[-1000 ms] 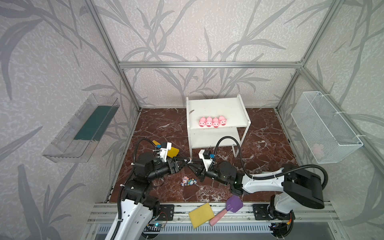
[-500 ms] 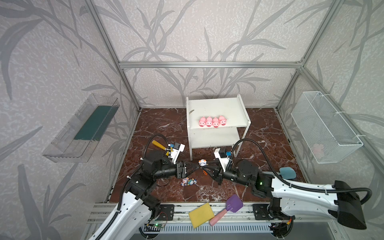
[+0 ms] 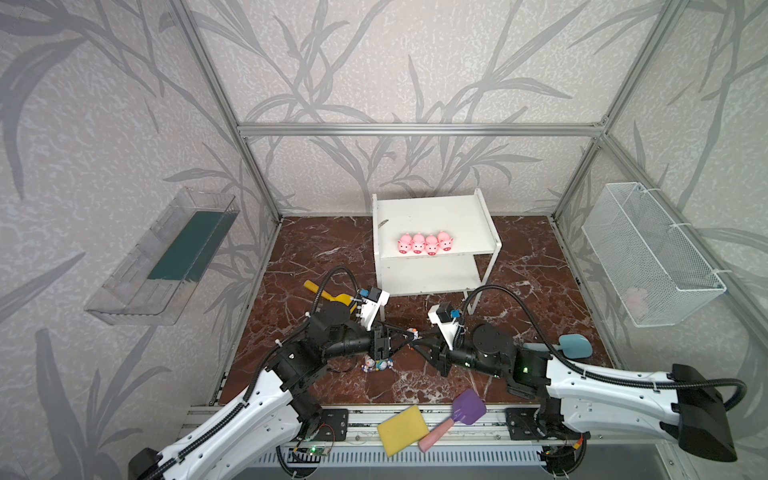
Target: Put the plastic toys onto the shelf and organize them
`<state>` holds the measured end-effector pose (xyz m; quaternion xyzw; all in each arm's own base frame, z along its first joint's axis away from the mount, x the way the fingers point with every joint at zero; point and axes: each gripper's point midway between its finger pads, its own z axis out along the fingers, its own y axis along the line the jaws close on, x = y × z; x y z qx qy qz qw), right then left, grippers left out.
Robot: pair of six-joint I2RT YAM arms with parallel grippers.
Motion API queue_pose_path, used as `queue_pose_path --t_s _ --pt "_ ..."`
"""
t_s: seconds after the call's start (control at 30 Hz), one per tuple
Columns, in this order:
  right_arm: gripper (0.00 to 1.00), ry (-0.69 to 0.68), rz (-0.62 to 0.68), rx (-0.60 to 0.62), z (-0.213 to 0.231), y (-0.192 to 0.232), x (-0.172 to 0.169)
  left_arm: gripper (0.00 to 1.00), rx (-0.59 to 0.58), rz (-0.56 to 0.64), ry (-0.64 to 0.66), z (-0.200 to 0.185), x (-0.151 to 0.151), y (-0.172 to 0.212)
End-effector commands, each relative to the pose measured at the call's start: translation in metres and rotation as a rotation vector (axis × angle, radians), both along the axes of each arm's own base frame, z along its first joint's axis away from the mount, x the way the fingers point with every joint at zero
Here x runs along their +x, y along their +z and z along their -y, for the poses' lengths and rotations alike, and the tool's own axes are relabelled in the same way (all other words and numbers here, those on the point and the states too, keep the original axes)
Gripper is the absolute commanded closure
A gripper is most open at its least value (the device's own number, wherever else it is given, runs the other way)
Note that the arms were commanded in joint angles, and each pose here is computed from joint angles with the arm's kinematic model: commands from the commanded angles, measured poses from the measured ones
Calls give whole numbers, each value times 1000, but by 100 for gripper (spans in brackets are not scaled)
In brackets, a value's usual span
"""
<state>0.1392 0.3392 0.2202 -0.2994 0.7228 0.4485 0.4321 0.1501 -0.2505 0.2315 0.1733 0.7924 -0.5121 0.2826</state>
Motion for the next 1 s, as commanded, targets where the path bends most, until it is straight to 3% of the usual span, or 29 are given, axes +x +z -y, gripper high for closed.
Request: queue_pose_path --t_s 0.0,0.5,0.97 --pt "76 -6 7 31 3 8 0 49 -2 84 32 3 8 17" --pt "71 -24 15 44 14 8 -2 72 21 106 33 13 9 13" --pt "49 -49 -13 -3 27 -10 -3 73 20 165 76 13 17 23"
